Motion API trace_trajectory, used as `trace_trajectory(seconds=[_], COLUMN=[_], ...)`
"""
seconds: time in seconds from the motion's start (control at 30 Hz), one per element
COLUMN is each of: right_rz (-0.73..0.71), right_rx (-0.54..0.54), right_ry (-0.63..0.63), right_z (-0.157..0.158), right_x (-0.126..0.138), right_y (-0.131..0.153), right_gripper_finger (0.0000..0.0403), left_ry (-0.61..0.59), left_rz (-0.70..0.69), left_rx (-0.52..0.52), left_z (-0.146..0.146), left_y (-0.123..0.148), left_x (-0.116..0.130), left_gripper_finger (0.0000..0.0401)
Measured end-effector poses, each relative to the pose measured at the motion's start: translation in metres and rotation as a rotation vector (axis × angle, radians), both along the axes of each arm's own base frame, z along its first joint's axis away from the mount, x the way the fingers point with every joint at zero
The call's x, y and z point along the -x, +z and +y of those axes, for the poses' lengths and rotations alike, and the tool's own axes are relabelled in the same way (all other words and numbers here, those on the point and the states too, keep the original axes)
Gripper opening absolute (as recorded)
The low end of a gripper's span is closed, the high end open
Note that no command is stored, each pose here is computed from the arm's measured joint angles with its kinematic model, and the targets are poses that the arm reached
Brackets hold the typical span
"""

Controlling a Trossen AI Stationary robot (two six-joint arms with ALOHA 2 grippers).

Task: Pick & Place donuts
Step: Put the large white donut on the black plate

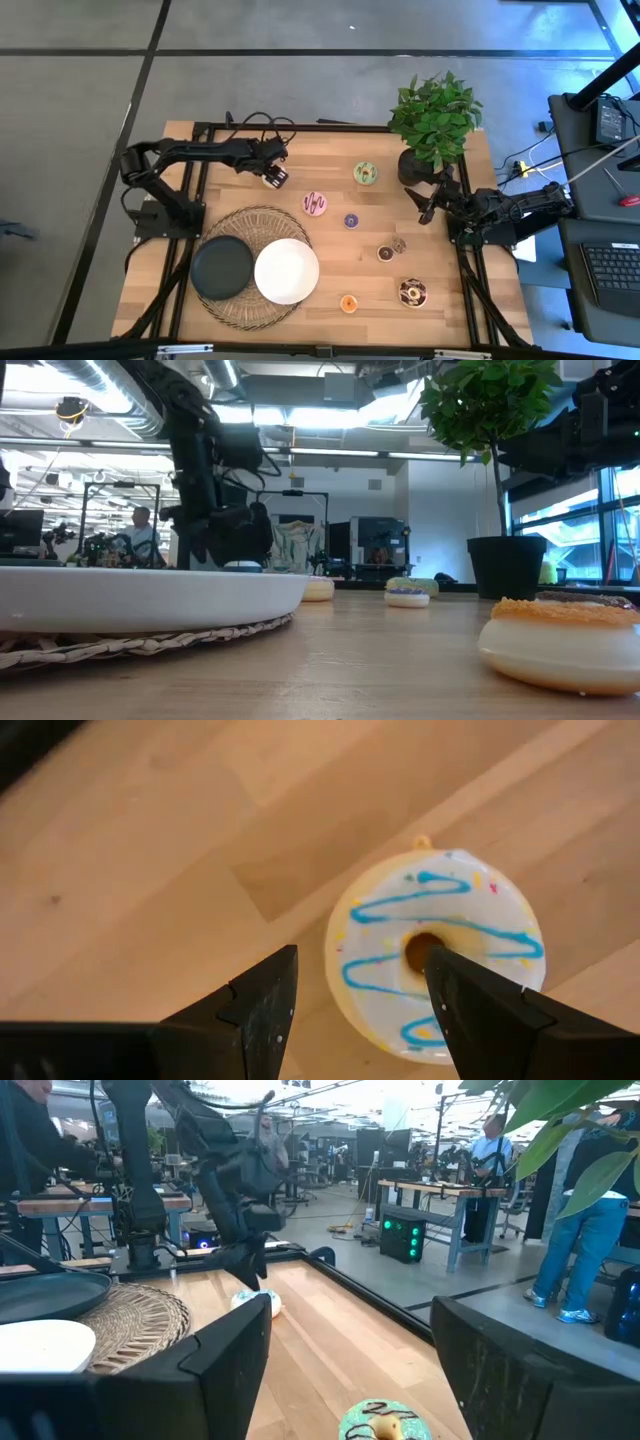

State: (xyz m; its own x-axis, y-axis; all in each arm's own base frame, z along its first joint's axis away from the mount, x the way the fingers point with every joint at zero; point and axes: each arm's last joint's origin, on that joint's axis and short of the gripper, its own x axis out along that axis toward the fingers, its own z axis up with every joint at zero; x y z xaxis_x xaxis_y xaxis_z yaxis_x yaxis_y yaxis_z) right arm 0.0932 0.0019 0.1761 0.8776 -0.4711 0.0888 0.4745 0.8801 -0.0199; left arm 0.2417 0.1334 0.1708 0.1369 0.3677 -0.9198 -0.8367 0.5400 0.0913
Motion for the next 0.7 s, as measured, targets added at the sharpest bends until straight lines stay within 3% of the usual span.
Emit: trace_trajectory(seconds=[0.4, 0.7], right_rz=[0.001, 0.007], right_rx=[-0.001, 0.011], right_ry=[0.000, -0.001], right_z=[0.000, 0.000], right_x=[0.000, 0.000], right_y=[0.000, 0.000], right_gripper_finger=[0.0273, 0.0273], left_ry=[0.023, 0.014], left_rz=[0.035, 0.023], left_rx=[0.058, 0.078], left_z=[0.002, 0.001], left_y=[-0.020, -0.018], left_x=[-0.006, -0.005], left_gripper_finger=[0.0209, 0.0140])
